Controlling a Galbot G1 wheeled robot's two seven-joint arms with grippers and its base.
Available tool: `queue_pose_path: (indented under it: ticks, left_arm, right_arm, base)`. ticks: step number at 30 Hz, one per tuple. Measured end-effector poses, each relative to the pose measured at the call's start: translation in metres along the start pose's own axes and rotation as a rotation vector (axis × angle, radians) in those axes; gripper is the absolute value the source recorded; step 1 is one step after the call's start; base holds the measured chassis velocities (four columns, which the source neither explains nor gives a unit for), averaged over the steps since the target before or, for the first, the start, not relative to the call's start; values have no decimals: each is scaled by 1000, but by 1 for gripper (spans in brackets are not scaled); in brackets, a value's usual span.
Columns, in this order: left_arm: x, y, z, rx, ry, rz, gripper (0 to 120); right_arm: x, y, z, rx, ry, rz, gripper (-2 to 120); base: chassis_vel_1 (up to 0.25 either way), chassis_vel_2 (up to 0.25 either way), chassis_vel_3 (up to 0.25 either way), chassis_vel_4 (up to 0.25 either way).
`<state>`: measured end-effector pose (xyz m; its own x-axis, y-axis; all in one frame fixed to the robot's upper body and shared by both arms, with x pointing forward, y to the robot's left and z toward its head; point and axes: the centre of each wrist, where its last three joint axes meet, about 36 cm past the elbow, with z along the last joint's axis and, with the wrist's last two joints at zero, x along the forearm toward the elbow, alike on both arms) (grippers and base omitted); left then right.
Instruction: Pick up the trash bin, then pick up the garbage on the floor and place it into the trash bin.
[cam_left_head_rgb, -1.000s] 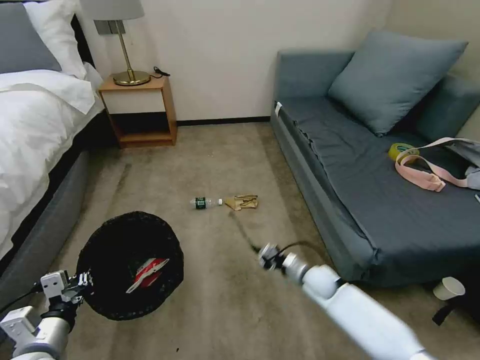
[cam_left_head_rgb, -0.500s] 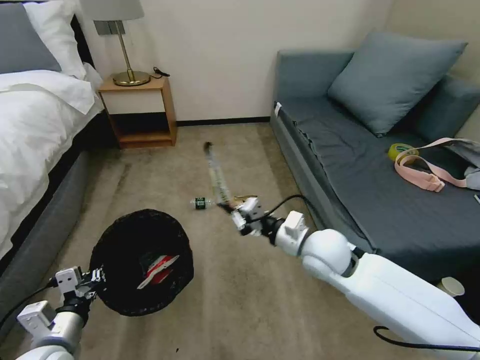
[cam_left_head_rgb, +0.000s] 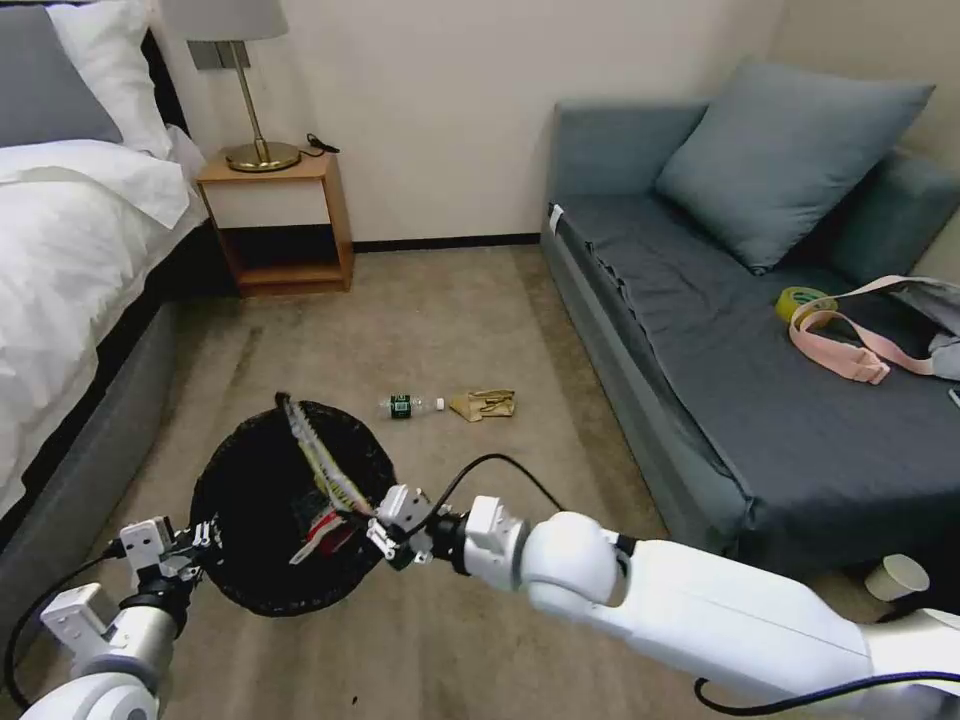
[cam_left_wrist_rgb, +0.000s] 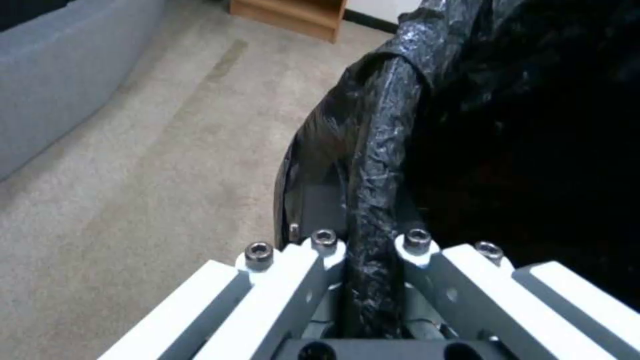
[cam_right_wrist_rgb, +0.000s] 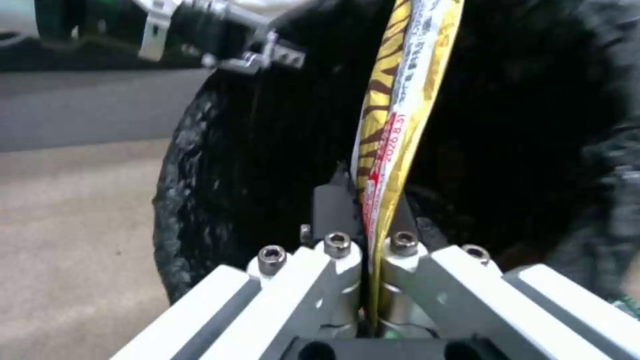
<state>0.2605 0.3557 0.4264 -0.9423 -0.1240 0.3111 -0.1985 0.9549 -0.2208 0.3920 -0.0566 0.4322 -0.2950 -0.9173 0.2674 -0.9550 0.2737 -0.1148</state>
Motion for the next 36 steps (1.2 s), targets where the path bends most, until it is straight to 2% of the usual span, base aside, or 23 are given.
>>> queue_pose_path:
  ticks: [8,11,13,15,19,20,23,24,25,26,28,30,32,33,36]
  left_arm:
    - [-3,0,4,7,6,6,1]
    - [-4,0,5,7,10,12,1]
    - [-6,-1,7,11,10,16,1]
    - [-7,-1,7,12,10,17,1]
    - [-11,-3,8,21,7,22,1]
    - [-11,-3,8,21,7,22,1]
    - [-14,-2,9,25,7,19,1]
    - [-14,-2,9,25,7,19,1]
    - [-15,-2,10,26,8,18,1]
    - [-17,0,10,27,8,13,1]
    - [-21,2,11,31,6,10,1]
    - [-22,2,11,33,6,9,1]
    - [-27,3,9,34,-1,10,1]
    - [-27,3,9,34,-1,10,1]
    - [-34,3,3,44,-13,12,1]
  right_arm:
    - [-23,7,4,-1,19,-11,0]
    - [-31,7,4,0,24,-4,7]
    - [-36,6,1,-1,31,2,18]
    - [-37,5,0,-1,33,5,22]
    - [-36,-1,0,5,46,19,41]
    - [-36,-1,0,5,46,19,41]
    - [-25,-12,-1,9,46,64,54]
    - [-25,-12,-1,9,46,64,54]
    - [-21,-15,-1,12,44,76,57]
    - [-7,-26,-4,30,37,122,64]
    - [17,-46,-10,59,29,197,73]
    - [28,-56,-14,70,22,241,76]
    - [65,-85,-27,98,-1,412,86]
    - [65,-85,-27,98,-1,412,86]
    - [119,-101,-39,113,-28,671,99]
  base:
    - [0,0,0,0]
    - [0,0,0,0]
    - [0,0,0,0]
    - [0,0,0,0]
    - [0,0,0,0]
    - [0,0,0,0]
    - [0,0,0,0]
    - [0,0,0,0]
    - [0,0,0,0]
    - [0,0,0,0]
    - [0,0,0,0]
    - [0,0,0,0]
    - [0,0,0,0]
    - [0,0,0,0]
    - [0,0,0,0]
